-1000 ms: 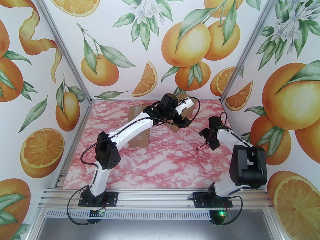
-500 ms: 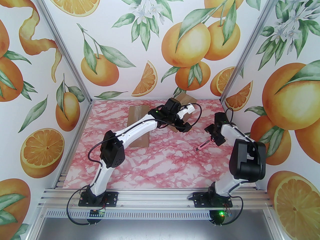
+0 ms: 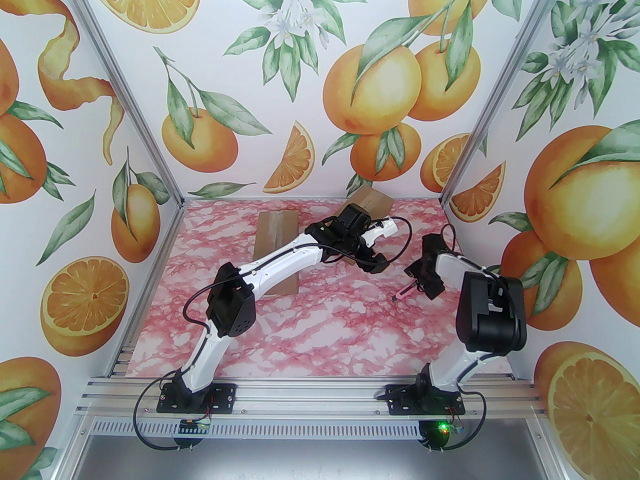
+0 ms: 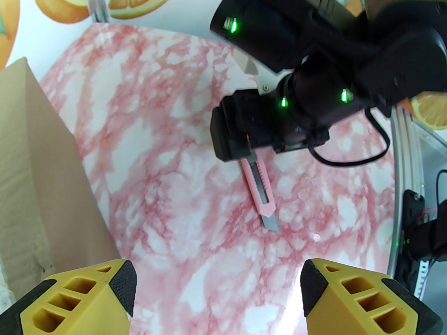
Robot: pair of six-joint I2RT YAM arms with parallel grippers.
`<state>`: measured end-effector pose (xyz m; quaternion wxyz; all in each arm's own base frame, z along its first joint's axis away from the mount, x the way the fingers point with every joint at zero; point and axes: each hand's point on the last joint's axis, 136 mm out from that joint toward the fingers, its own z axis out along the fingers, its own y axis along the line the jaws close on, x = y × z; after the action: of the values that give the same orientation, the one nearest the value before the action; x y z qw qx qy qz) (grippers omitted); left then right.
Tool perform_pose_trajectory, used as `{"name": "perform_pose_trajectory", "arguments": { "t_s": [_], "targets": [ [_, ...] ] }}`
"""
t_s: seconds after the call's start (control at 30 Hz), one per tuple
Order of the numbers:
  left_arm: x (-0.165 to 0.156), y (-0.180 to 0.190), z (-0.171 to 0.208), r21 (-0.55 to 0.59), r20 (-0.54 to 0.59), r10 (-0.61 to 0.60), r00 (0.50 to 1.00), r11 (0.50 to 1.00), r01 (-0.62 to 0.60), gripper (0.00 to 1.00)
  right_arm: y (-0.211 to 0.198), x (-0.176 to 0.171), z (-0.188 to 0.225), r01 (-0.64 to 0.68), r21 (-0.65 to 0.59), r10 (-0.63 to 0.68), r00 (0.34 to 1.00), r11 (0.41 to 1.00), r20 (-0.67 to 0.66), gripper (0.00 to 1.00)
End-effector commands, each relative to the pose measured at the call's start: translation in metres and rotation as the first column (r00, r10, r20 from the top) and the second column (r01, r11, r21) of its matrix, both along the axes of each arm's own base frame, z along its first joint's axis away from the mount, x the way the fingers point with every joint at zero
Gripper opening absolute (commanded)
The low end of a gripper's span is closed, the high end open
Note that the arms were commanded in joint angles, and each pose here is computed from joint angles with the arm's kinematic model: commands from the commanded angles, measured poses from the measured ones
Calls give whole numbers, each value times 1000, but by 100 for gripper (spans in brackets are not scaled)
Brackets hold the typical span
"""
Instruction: Unpack the express box
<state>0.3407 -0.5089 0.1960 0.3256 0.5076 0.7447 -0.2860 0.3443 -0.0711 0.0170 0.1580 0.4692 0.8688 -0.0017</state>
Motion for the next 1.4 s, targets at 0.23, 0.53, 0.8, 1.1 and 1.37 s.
{"name": "perform_pose_trajectory", "arguments": {
  "t_s": [0.23,0.53,0.8,1.1,1.37],
  "targets": [
    [-10,3,-8,41,-12,3,1000,999,-3,76,30,-9,-15,69,84,-72,997,994,38,61],
    [-11,11,-8,49,14,19,1000,999,-19,76,46,-9,-8,40,111,-45,998,993,46,60],
    [-6,20,-3,44,47,48,998,998,-50,76,56,-5,-8,33,146,-34,999,989,9,60],
    [1,28,-4,43,46,69,997,997,-71,76,47,-21,-24,4,67,5,991,998,-132,57],
    [5,34,-1,39,40,74,996,996,-76,76,42,-23,-30,-32,34,38,980,999,-195,50]
  ]
}}
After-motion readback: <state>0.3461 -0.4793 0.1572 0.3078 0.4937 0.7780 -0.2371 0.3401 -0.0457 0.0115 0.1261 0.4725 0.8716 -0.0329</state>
